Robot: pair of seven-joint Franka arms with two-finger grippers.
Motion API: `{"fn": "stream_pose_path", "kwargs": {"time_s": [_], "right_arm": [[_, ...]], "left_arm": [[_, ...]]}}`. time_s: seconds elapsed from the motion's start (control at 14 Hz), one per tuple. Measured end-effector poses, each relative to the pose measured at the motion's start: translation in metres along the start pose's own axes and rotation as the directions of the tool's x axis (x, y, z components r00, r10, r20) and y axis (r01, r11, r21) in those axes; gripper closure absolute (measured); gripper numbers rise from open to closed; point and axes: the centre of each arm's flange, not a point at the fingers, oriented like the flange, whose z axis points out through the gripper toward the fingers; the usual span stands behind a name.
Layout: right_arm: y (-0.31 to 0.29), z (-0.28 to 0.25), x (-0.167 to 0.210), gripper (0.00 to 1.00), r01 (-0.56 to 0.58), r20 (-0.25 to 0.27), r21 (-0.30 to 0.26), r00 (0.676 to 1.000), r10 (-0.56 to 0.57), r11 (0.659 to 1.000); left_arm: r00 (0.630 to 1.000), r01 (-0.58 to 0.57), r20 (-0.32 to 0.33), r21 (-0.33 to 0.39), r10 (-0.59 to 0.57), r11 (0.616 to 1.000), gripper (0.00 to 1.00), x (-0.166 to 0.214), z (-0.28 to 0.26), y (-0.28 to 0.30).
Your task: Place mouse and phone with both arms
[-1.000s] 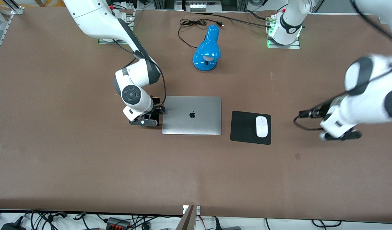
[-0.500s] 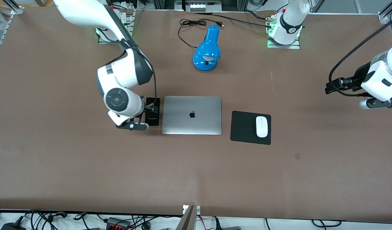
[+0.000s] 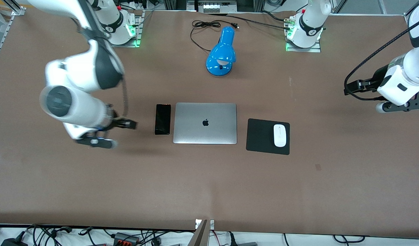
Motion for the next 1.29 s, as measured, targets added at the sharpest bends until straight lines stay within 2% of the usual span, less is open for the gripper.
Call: {"fn": "stream_pose_path", "kwargs": {"time_s": [0.14, 0.5, 0.86, 1.07, 1.29], "right_arm": [[0.039, -0.024, 0.008, 0.00, 0.006, -0.026, 0.003, 1.000, -0.006, 1.000], [0.127, -0.050, 0.022, 0.00, 0.055, 0.010, 0.000, 0.998, -0.055, 0.999], [0.164, -0.089, 0.028, 0.00, 0.072, -0.051, 0.014, 0.996, -0.072, 0.997], [0.184, -0.105, 0.016, 0.00, 0.136, -0.066, 0.021, 0.989, -0.134, 0.991], [0.196, -0.121, -0.018, 0.00, 0.199, -0.060, 0.019, 0.978, -0.198, 0.980]], "left_arm": [[1.000, 0.001, -0.005, 0.002, -0.001, 1.000, 0.00, -0.006, 0.000, -0.001], [1.000, 0.001, -0.005, 0.004, -0.001, 1.000, 0.00, -0.010, 0.001, -0.001], [1.000, 0.002, 0.000, -0.004, -0.002, 1.000, 0.00, -0.010, 0.003, -0.004], [1.000, -0.010, 0.000, -0.006, 0.010, 1.000, 0.00, -0.009, 0.003, -0.008], [1.000, -0.030, 0.000, -0.007, 0.030, 1.000, 0.00, -0.009, 0.003, -0.009]]}}
